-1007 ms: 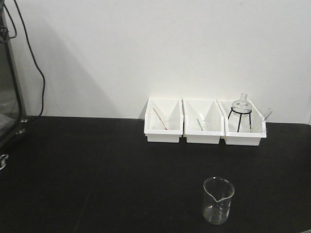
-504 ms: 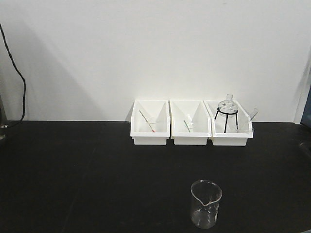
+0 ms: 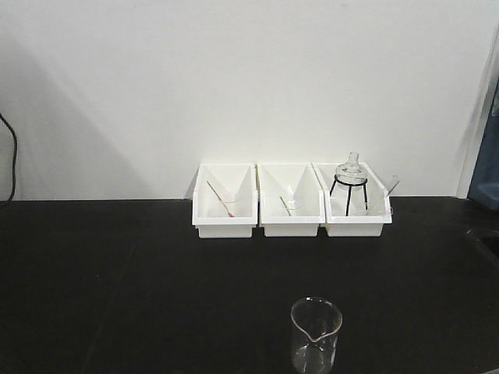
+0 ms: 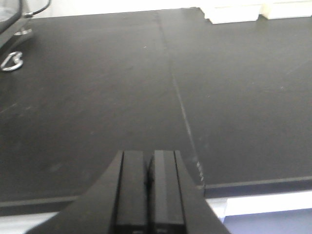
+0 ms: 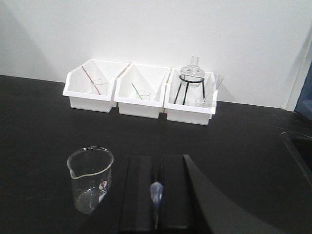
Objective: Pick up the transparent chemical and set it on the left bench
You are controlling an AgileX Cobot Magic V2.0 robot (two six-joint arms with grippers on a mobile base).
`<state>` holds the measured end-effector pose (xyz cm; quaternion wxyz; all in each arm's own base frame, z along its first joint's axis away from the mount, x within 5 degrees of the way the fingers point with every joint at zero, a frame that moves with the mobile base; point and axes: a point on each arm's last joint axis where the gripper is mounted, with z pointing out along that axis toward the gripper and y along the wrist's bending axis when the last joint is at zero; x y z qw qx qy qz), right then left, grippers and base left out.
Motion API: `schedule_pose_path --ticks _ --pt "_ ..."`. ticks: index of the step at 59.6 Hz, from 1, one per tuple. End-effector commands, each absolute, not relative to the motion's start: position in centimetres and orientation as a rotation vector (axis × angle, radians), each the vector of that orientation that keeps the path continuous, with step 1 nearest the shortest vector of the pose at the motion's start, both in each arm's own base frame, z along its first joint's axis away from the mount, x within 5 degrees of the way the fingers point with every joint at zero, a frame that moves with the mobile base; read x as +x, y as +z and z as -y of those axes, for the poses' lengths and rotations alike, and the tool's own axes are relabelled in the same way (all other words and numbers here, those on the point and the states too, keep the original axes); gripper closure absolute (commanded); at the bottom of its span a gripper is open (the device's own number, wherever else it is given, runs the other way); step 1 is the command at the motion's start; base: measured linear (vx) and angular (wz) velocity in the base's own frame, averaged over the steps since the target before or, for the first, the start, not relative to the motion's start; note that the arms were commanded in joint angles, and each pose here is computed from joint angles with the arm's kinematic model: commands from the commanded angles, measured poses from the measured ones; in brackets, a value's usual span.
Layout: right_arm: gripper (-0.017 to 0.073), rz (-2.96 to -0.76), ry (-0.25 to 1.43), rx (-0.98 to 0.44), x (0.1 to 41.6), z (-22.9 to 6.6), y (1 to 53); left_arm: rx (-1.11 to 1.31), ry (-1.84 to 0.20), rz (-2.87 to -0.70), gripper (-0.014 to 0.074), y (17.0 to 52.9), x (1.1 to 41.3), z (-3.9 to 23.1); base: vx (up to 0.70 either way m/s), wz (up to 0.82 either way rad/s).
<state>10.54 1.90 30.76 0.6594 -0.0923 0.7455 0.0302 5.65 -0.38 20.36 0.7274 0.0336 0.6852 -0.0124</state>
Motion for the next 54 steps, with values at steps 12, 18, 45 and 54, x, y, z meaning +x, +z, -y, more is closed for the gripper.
schedule_pose_path --ticks 12,18,45,54 --pt "0.0564 -1.583 0.078 -0.229 10.54 -2.12 32.41 0.064 -0.035 -1.429 0.0597 20.63 5.5 0.36 0.09 -0.11" --pt "0.0564 -1.584 0.077 -0.229 10.54 -2.12 32.41 0.064 -0.035 -1.429 0.0597 20.63 5.5 0.36 0.1 -0.04" --pt "0.0564 -1.584 0.077 -0.229 10.54 -2.12 32.41 0.064 -0.035 -1.429 0.0597 20.63 5.5 0.36 0.11 0.02" --pt "0.0564 -1.584 0.077 -0.229 10.54 -2.12 32.41 0.064 -0.035 -1.429 0.0597 20.63 5.5 0.36 0.07 0.0"
